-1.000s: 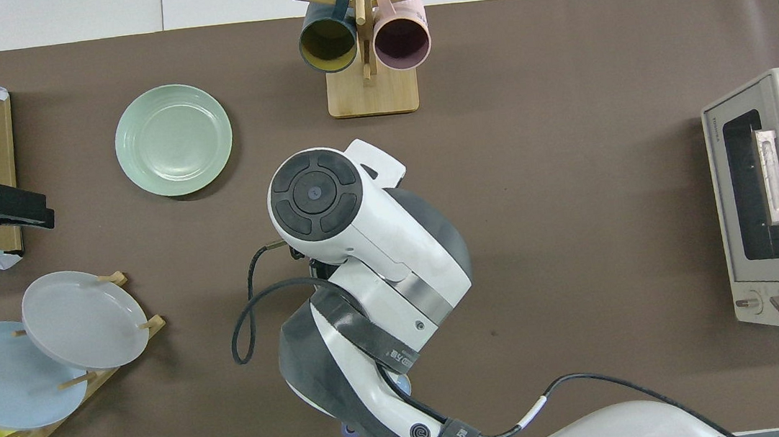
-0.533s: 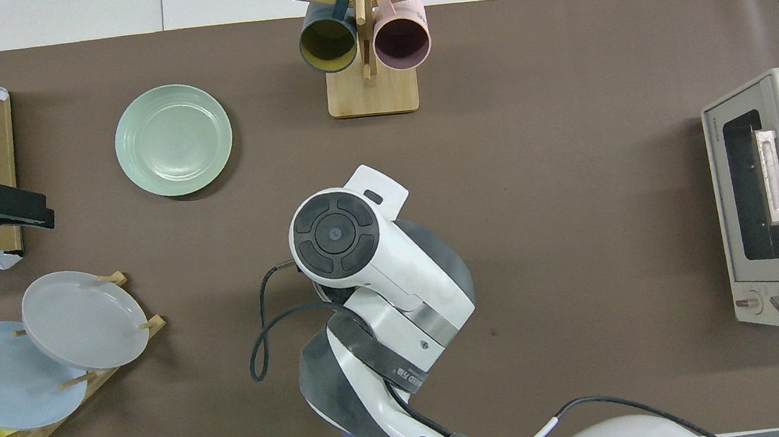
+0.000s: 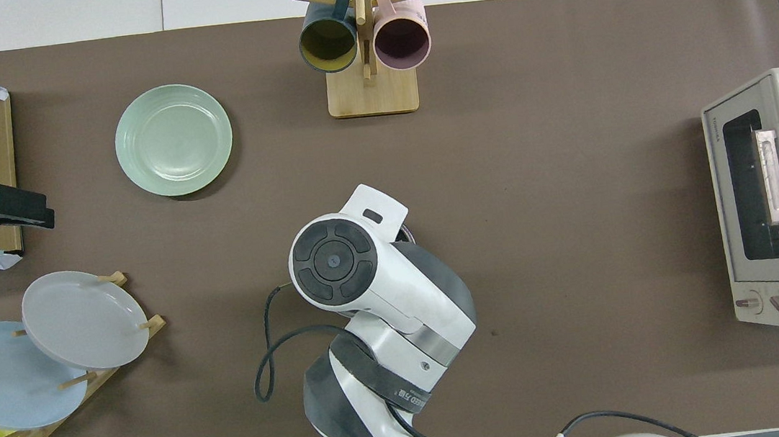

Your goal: Transfer potato from pot to plate

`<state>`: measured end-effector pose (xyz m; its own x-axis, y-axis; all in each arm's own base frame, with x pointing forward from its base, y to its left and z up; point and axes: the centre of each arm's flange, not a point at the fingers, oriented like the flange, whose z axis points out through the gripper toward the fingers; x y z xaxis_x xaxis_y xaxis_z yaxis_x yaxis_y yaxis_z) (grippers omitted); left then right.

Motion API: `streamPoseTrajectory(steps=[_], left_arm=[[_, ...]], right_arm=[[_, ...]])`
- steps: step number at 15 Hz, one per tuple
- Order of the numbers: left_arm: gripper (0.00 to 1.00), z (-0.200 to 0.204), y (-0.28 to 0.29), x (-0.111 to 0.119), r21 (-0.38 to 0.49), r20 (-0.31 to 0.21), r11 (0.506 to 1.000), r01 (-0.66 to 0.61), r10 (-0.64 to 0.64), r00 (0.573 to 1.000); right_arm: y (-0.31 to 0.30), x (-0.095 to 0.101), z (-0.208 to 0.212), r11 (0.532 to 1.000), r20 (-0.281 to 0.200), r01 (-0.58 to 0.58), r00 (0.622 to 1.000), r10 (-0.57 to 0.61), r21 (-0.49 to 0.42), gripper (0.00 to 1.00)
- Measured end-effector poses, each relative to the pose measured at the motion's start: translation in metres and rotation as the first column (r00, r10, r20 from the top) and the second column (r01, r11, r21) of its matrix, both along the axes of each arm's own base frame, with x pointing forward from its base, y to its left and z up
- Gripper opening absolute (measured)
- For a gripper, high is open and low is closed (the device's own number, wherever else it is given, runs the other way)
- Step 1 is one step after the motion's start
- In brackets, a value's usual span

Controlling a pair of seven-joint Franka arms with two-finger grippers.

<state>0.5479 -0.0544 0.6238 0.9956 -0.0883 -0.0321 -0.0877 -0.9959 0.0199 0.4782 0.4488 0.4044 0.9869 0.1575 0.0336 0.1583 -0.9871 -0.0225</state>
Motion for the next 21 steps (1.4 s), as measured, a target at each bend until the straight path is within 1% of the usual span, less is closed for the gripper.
streamPoseTrajectory(steps=[2, 5, 9, 11, 12, 13, 14, 15, 16, 17, 21], left_arm=[[1.0, 0.0, 0.0, 0.0, 0.0, 0.0, 1.0, 0.0, 0.0, 1.0], [1.0, 0.0, 0.0, 0.0, 0.0, 0.0, 1.0, 0.0, 0.0, 1.0], [1.0, 0.0, 0.0, 0.0, 0.0, 0.0, 1.0, 0.0, 0.0, 1.0], [1.0, 0.0, 0.0, 0.0, 0.0, 0.0, 1.0, 0.0, 0.0, 1.0], [1.0, 0.0, 0.0, 0.0, 0.0, 0.0, 1.0, 0.0, 0.0, 1.0], [1.0, 0.0, -0.0003, 0.0, 0.0, 0.0, 1.0, 0.001, -0.001, 1.0], [1.0, 0.0, -0.0009, -0.0001, 0.0, 0.0, 1.0, 0.002, -0.002, 1.0], [1.0, 0.0, -0.0014, -0.0002, 0.0, 0.0, 1.0, 0.003, -0.003, 1.0], [1.0, 0.0, -0.0016, -0.0002, 0.0, 0.0, 1.0, 0.003, -0.003, 1.0], [1.0, 0.0, -0.0013, -0.0002, 0.0, 0.0, 1.0, 0.002, -0.002, 1.0], [1.0, 0.0, -0.0003, -0.0001, 0.0, -0.001, 1.0, 0.0, 0.0, 1.0]], right_arm=[[-0.0006, -0.0008, -0.0008, 1.0, 0.002, -0.008, 1.0, 0.008, -0.005, 0.85], [-0.0006, -0.0013, -0.0015, 1.0, 0.007, -0.02, 1.0, 0.02, -0.002, 0.85], [-0.0004, 0.0001, -0.002, 0.999, 0.032, -0.054, 0.998, 0.054, -0.005, 0.85], [-0.001, 0.0004, -0.0035, 0.998, 0.034, -0.063, 0.997, 0.064, -0.005, 0.82], [-0.0022, 0.001, -0.0039, 0.998, 0.036, -0.067, 0.997, 0.068, -0.009, 0.74], [-0.0039, 0.002, -0.0042, 0.998, 0.037, -0.067, 0.997, 0.067, -0.011, 0.71], [-0.0041, 0.0022, -0.0044, 0.997, 0.037, -0.07, 0.997, 0.071, -0.011, 0.71], [-0.0044, 0.0022, -0.0044, 0.997, 0.037, -0.072, 0.997, 0.072, -0.011, 0.68], [-0.0044, 0.0023, -0.0043, 0.997, 0.038, -0.073, 0.997, 0.073, -0.011, 0.68], [-0.0045, 0.0022, -0.0042, 0.997, 0.038, -0.074, 0.997, 0.074, -0.011, 0.66], [-0.0045, 0.0022, -0.0042, 0.997, 0.038, -0.074, 0.997, 0.074, -0.011, 0.66]])
